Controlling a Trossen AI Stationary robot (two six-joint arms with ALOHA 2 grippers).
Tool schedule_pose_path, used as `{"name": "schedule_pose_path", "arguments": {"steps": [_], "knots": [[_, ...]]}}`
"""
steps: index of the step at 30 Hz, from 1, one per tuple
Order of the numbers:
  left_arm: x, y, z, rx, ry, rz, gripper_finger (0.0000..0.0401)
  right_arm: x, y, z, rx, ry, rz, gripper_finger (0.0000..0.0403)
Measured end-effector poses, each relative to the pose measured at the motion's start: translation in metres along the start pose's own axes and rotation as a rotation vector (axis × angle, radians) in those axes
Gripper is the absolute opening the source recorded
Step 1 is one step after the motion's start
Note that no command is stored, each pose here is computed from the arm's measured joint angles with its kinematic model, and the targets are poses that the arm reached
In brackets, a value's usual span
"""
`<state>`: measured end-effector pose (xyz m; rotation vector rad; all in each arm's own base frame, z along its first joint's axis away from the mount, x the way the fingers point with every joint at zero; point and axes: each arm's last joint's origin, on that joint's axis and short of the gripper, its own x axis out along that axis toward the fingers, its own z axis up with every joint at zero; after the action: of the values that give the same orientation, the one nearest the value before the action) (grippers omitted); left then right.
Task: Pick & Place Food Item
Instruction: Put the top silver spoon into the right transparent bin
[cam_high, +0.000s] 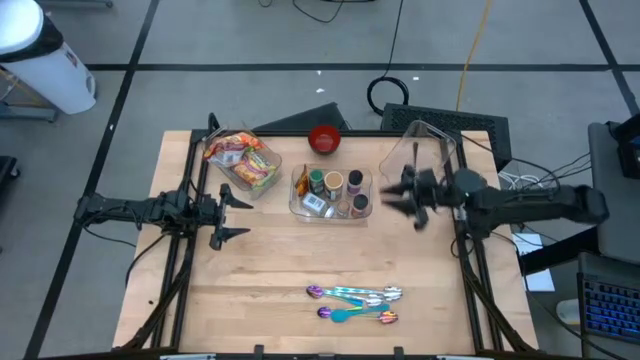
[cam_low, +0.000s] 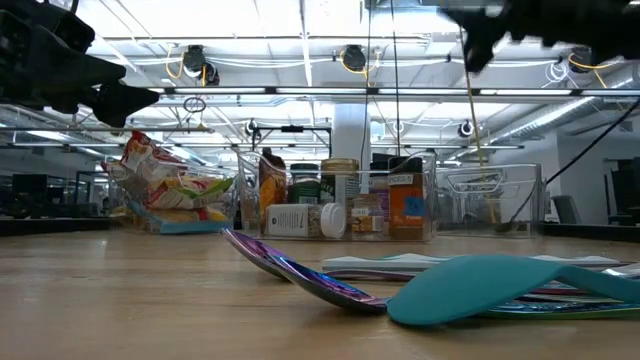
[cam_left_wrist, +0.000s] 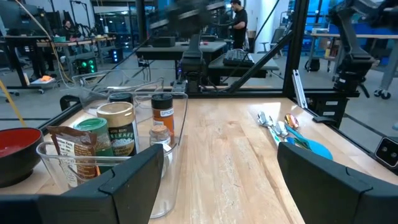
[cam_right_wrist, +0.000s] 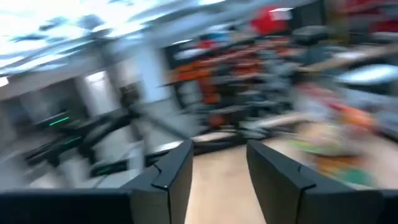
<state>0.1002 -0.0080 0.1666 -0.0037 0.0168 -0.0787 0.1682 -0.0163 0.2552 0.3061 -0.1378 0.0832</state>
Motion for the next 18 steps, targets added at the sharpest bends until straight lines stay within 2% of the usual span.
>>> {"name": "schedule_pose_path", "arguments": {"steps": [4,7,9,14,18], "knots": [[0.0,0.0,0.0,0.0,0.0,0.0,0.0324,0.009,0.046,0.001,-0.097,0.026,0.208,0.0164],[0.0,0.0,0.0,0.0,0.0,0.0,0.0324,0.013,0.079,0.002,-0.152,0.076,0.296,0.0175],[0.0,0.0,0.0,0.0,0.0,0.0,0.0324,0.016,0.097,-0.001,-0.177,0.169,0.287,0.0178],[0.0,0.0,0.0,0.0,0.0,0.0,0.0324,0.028,0.133,-0.014,-0.258,0.483,0.144,0.0174],[0.0,0.0,0.0,0.0,0.0,0.0,0.0324,0.037,0.144,-0.039,-0.195,0.798,0.067,0.0172]]}}
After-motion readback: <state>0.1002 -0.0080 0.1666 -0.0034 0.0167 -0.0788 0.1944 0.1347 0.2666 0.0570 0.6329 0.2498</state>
